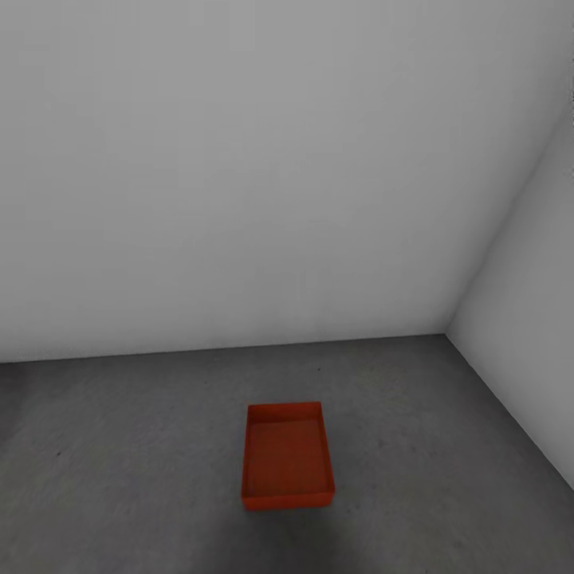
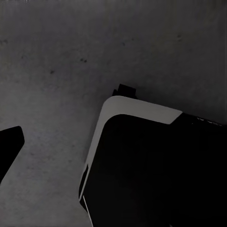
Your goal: Move the two storage containers from the living room to the garage. In the garage, place one container on the floor and stack the other container on top of it (either order is fine).
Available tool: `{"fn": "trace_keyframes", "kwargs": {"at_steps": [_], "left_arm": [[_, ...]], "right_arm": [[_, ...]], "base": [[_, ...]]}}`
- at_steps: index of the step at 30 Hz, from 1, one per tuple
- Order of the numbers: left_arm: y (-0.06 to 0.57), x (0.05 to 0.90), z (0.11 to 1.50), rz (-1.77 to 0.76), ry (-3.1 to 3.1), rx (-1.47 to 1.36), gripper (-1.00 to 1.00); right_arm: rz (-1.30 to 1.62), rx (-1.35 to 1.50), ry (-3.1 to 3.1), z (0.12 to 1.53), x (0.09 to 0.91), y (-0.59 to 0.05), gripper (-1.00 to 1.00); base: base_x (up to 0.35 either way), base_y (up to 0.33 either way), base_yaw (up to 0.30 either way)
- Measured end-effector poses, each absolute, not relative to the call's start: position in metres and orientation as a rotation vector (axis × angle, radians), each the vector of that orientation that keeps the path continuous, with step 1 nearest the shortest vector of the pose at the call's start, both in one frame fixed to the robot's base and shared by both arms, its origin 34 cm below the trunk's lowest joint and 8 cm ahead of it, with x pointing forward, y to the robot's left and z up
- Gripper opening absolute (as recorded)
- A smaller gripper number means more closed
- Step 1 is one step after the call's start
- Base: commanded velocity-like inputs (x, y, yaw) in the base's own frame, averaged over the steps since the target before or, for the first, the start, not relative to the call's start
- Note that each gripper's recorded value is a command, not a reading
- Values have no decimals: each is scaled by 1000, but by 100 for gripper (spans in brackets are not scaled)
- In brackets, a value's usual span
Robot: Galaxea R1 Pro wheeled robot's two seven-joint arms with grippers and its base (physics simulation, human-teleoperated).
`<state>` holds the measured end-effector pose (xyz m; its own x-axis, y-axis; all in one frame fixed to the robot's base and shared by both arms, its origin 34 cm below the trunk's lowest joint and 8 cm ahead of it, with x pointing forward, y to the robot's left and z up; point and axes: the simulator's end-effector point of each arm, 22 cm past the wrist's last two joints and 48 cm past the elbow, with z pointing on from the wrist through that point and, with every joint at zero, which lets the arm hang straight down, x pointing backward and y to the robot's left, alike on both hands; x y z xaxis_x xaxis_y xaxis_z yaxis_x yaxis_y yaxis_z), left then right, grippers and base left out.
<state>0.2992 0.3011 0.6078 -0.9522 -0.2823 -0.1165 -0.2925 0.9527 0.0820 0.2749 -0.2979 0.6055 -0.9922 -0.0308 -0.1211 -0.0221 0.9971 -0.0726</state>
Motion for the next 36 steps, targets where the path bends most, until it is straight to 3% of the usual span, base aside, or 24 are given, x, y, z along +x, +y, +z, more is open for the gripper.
{"fn": "trace_keyframes", "kwargs": {"at_steps": [36], "left_arm": [[302,323,620,139,2946,-422,100]], "right_arm": [[-104,-37,2962,616,296,-297,100]], "base": [[0,0,0]]}}
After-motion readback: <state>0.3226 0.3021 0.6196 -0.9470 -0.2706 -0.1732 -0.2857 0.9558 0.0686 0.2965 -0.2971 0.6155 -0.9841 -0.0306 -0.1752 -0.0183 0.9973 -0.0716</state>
